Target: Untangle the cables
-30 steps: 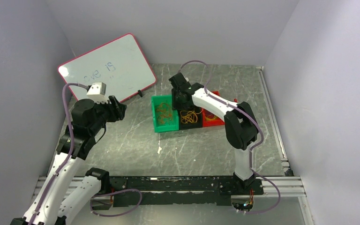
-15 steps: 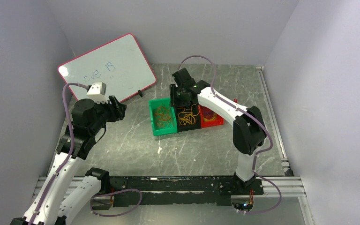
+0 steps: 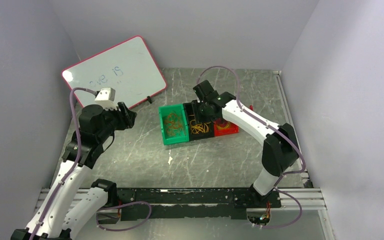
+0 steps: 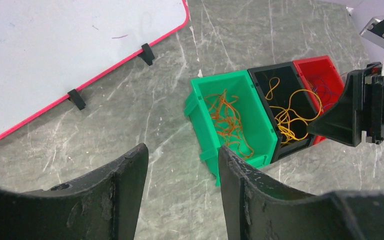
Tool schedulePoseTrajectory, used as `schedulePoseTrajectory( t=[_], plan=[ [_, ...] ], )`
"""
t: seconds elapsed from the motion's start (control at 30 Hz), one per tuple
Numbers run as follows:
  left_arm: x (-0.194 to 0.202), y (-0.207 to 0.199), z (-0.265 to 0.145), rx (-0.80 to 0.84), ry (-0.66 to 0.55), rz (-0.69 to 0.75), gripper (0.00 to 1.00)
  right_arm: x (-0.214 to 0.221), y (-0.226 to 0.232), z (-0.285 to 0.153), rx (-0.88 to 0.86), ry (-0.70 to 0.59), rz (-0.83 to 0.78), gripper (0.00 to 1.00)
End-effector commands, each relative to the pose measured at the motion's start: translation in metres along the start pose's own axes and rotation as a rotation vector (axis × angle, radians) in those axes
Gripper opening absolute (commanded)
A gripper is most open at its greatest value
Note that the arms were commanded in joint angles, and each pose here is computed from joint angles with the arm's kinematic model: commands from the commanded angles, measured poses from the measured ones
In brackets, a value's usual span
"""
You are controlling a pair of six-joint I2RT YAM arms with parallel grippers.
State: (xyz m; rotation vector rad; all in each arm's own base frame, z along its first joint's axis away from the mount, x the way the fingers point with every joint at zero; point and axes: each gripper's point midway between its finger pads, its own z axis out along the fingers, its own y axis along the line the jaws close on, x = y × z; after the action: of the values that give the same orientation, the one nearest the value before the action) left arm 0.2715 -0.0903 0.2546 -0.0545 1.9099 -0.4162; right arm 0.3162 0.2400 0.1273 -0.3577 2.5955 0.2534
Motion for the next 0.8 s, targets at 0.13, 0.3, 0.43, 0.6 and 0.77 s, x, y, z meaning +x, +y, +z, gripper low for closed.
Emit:
schedulePoseTrajectory(
  t=[0.13, 0.3, 0.43, 0.6, 0.77],
  plan=[
    [-0.003, -0.004, 0.002, 0.029, -0.015, -0.018, 0.58, 0.023, -0.019, 0.024, 0.083, 0.069, -0.048, 0.42],
    [-0.008, -0.005, 0.001, 0.027, -0.017, -0.008, 0.58, 0.008, -0.032, 0.053, 0.180, 0.023, -0.061, 0.29],
    [-0.011, -0.005, -0.001, 0.021, -0.020, -0.002, 0.58, -0.007, -0.024, 0.076, 0.162, -0.013, -0.072, 0.18],
    [-0.010, -0.004, -0.005, 0.017, -0.024, -0.016, 0.58, -0.031, -0.003, 0.096, 0.055, -0.081, -0.063, 0.12],
    [-0.009, -0.004, -0.008, 0.016, -0.024, -0.027, 0.58, -0.047, 0.027, 0.101, -0.126, -0.134, -0.057, 0.12]
  ],
)
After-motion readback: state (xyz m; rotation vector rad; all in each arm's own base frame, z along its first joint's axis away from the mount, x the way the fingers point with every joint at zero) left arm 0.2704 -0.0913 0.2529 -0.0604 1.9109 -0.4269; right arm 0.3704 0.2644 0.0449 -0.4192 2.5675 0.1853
